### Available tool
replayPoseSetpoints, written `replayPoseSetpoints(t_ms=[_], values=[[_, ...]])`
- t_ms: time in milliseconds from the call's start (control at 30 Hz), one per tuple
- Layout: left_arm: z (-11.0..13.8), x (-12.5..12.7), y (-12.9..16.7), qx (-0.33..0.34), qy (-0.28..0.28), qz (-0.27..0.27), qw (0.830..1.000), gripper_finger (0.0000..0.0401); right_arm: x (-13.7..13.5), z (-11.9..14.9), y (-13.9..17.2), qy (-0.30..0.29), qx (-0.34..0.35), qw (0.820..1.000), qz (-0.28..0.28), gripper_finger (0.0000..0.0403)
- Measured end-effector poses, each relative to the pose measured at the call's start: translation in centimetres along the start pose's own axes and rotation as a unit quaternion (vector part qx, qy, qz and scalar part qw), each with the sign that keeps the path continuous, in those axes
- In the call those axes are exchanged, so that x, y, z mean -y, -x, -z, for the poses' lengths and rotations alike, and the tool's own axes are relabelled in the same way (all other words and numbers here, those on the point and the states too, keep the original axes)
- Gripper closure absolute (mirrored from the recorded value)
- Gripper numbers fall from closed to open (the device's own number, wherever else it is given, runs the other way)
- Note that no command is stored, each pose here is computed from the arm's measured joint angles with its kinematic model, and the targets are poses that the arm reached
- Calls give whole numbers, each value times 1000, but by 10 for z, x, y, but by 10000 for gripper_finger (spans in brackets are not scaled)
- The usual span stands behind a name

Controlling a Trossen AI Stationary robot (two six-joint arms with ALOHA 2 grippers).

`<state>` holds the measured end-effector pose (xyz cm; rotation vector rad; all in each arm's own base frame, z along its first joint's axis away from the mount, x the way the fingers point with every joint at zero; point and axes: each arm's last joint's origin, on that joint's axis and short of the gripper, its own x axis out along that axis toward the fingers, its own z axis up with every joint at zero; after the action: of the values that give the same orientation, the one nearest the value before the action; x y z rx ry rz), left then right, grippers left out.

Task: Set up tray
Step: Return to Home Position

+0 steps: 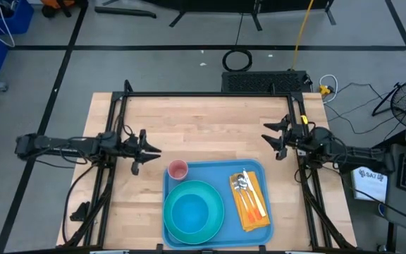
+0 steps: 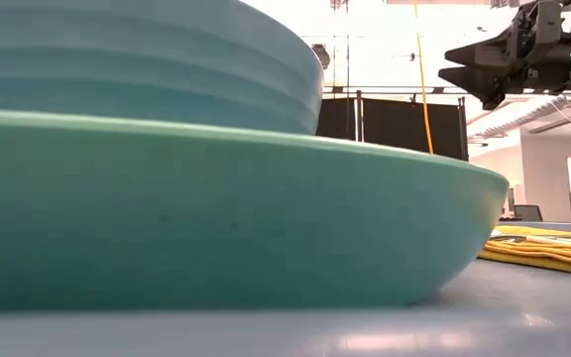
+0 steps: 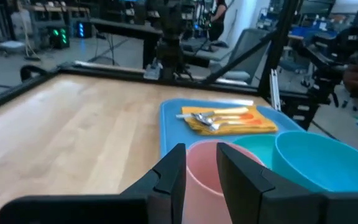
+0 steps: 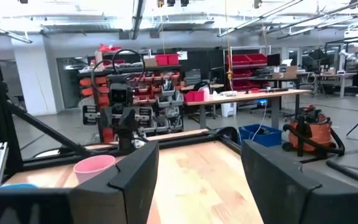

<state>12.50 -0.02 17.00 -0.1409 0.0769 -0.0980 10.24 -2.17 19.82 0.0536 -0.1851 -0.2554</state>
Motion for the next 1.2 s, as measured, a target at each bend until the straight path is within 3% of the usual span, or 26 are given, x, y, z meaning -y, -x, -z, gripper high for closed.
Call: replayPoseSetpoints(t_ms=[400,567,700,1200], values=[[-1,-5,17,12,4,-32,999,308,2,2,9,7,-12,1000,11,181],[-1,-5,20,17,-2,-37,999,308,5,14,10,5,-39,998,40,181],[3,-6,20,-4,-1,-44,999,308,4,11,10,0,6,999,33,181],[1,-9,20,9,3,-104,995,308,5,14,10,16,-9,999,49,181]])
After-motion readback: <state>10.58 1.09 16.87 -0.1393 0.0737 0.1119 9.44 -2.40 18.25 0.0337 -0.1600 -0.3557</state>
